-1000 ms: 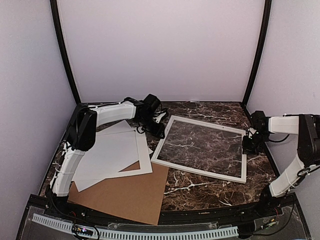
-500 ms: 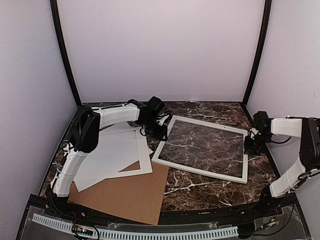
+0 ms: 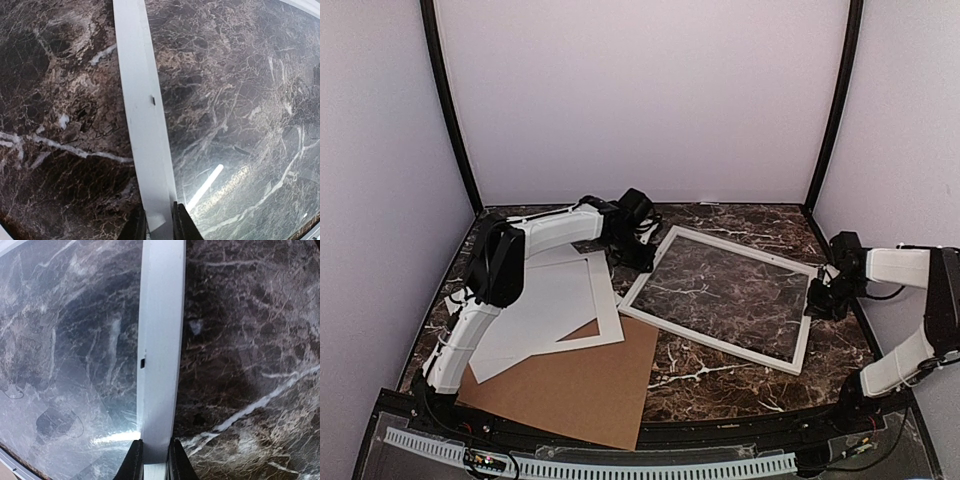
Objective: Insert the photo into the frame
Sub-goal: Rotate the photo frame at the center of the board.
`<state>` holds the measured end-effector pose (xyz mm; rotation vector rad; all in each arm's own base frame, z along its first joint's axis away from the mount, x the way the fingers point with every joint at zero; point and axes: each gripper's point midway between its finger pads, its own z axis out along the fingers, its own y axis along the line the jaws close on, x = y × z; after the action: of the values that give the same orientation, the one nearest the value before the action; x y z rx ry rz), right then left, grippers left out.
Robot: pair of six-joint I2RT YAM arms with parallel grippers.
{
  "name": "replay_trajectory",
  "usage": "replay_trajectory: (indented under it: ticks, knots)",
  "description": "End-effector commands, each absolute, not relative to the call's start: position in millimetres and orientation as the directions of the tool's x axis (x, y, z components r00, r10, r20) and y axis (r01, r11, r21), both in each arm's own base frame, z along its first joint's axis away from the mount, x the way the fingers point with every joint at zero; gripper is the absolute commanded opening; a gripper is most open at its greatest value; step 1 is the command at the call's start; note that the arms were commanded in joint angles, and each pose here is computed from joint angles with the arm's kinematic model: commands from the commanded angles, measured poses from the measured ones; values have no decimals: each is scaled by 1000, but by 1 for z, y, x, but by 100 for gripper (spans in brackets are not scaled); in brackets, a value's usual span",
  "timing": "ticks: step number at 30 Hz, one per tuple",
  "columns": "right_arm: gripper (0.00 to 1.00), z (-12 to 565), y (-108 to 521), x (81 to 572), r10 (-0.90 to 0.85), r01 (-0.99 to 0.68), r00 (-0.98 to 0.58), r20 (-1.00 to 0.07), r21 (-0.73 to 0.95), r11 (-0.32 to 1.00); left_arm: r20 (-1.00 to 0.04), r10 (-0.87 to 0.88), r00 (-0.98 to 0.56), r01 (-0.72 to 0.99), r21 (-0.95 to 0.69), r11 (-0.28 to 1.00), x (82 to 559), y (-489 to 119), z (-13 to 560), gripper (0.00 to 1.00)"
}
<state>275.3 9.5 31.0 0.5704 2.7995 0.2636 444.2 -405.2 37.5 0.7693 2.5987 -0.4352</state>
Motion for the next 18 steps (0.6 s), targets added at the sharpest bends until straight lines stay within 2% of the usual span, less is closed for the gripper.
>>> replay_trajectory:
  ticks: [1,6,9,15,17,18]
  knots:
    - [8,50,42,286,432,304,-858,-277,405,862,-517,519,-681,664,-136,735,447,-419,64,0]
    - [10,48,71,268,429,282,-864,-262,453,846,-561,535,-632,700,-116,705,463,-417,67,0]
    - [15,44,84,257,425,276,-871,-247,469,839,-567,568,-597,723,-73,687,471,-413,60,0]
    - [39,52,96,244,404,249,-879,-252,481,841,-573,637,-516,762,32,646,489,-408,46,0]
    - [46,63,88,246,405,249,-867,-291,450,857,-589,634,-501,752,66,656,502,-406,47,6]
    - [51,70,82,249,408,253,-856,-319,429,867,-612,621,-489,741,83,666,510,-406,53,16]
